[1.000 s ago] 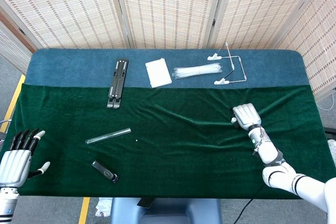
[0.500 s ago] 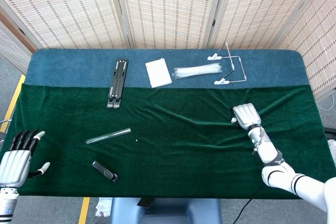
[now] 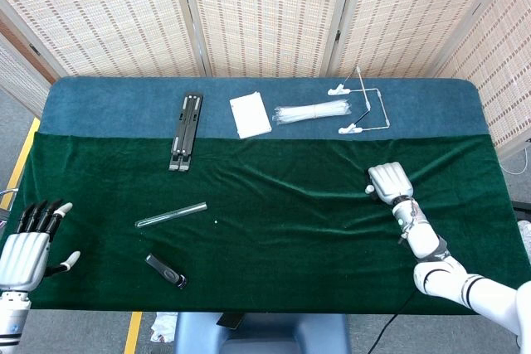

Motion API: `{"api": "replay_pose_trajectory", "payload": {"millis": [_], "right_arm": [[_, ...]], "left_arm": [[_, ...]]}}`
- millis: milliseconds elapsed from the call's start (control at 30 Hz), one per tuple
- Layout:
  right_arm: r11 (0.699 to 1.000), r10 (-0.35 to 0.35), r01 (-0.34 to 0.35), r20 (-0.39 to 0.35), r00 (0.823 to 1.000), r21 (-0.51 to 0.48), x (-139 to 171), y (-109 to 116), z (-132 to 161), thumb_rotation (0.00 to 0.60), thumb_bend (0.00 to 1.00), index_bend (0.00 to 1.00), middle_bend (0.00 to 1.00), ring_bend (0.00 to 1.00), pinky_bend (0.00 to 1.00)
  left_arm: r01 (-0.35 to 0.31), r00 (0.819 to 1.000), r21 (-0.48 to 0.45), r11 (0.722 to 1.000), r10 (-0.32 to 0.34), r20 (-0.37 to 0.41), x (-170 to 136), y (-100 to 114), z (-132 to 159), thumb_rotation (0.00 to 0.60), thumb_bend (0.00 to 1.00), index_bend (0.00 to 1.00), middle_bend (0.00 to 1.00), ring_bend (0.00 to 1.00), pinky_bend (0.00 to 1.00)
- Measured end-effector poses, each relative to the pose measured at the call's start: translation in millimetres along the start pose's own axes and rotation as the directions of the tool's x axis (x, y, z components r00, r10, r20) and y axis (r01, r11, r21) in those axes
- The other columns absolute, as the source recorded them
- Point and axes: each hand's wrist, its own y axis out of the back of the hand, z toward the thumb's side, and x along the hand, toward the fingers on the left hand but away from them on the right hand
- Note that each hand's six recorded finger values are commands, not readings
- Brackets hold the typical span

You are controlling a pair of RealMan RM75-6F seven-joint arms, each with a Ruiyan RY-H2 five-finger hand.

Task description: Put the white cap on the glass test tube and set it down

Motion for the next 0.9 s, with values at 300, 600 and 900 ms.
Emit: {"api": "replay_pose_trajectory", "payload": {"millis": [300,600,900], "right_arm": [[0.995,-0.076,0.074,-0.016,0.997,-0.066,34,40,-10,0.600,0.75,0.73,1.00,1.00,1.00],[0.981,-0.165,0.162,-0.019,0.986,-0.111,85,75,-34,0.600,0.75,0.76,1.00,1.00,1.00],[0.981,-0.154,0.154,0.012,0.988,-0.121,97,68,-51,0.600,0.75,0.76,1.00,1.00,1.00]], "left_arm": [[-0.021,0.993,-0.012,1.000,0.022,0.120,42,14,28,0.600,0.25,0.30,0.42,0.33,0.18],[0.004,0.975,0.002,1.000,-0.005,0.222,96,8,72,0.600,0.30,0.46,0.78,0.75,0.78],[0.099,0.957,0.091,0.991,-0.120,0.263,126,-24,120,0.600,0.28,0.46,0.92,0.87,0.89]]}}
